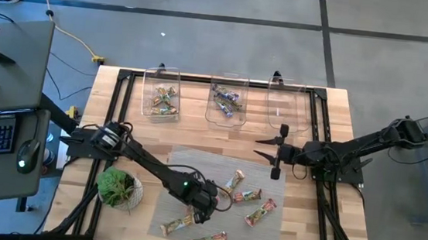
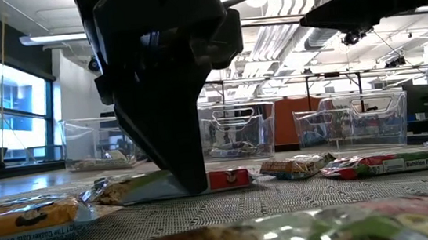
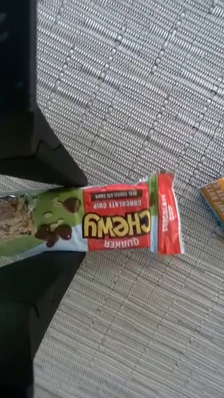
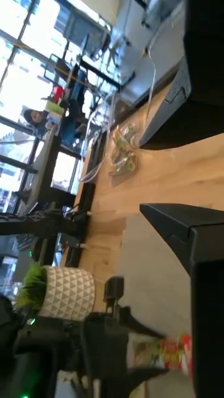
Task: Pick and place Granola Bars by type
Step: Put the top left red granola bar into the right transparent bin
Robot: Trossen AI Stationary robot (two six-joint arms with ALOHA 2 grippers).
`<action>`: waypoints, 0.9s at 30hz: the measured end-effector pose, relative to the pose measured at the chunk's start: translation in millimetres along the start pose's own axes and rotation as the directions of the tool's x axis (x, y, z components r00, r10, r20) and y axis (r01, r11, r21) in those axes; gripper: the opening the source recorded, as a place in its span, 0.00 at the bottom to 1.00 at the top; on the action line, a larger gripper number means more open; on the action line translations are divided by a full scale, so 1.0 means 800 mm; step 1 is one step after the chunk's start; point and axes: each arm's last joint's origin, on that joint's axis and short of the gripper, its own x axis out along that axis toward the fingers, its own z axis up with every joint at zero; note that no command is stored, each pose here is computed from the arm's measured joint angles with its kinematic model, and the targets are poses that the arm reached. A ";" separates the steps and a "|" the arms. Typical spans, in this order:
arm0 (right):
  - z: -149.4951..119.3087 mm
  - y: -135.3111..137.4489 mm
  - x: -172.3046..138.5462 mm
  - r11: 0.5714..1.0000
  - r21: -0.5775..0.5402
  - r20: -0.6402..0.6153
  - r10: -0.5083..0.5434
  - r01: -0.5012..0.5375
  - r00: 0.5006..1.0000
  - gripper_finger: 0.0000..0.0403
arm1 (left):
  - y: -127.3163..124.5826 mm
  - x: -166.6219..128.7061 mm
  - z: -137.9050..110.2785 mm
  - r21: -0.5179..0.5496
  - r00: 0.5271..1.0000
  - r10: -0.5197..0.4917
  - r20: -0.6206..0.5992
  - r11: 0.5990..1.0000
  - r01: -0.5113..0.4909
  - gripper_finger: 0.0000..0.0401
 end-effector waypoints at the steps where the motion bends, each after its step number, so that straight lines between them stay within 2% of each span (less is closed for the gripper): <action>1: 0.001 0.000 0.000 1.000 0.018 0.007 0.011 -0.011 1.000 0.33 | 0.001 0.000 -0.001 0.003 1.000 0.005 -0.004 1.000 -0.005 0.40; 4: 0.007 0.001 0.000 0.996 0.076 0.060 0.045 -0.049 0.997 0.33 | 0.001 -0.001 0.000 -0.004 1.000 0.009 -0.006 1.000 -0.009 0.35; 8: 0.017 0.000 -0.001 0.987 0.128 0.152 0.081 -0.101 0.985 0.33 | -0.004 -0.013 0.016 -0.007 1.000 0.015 0.005 1.000 -0.015 0.31; 12: 0.028 -0.001 -0.004 0.965 0.198 0.256 0.115 -0.169 0.960 0.33 | 0.004 -0.031 0.047 -0.042 0.995 0.091 0.046 0.995 -0.090 0.30; 15: 0.037 0.001 -0.011 0.945 0.199 0.326 0.185 -0.259 0.927 0.33 | 0.013 -0.057 0.076 -0.071 0.992 0.105 0.076 0.993 -0.099 0.30; 20: 0.052 0.010 -0.034 0.878 0.183 0.424 0.336 -0.443 0.841 0.33 | 0.037 -0.078 0.120 0.064 0.989 0.090 0.121 0.993 -0.098 0.30; 27: 0.072 0.013 -0.075 0.813 0.176 0.547 0.388 -0.555 0.742 0.33 | 0.106 -0.116 0.206 0.223 0.952 0.052 0.301 0.967 -0.123 0.30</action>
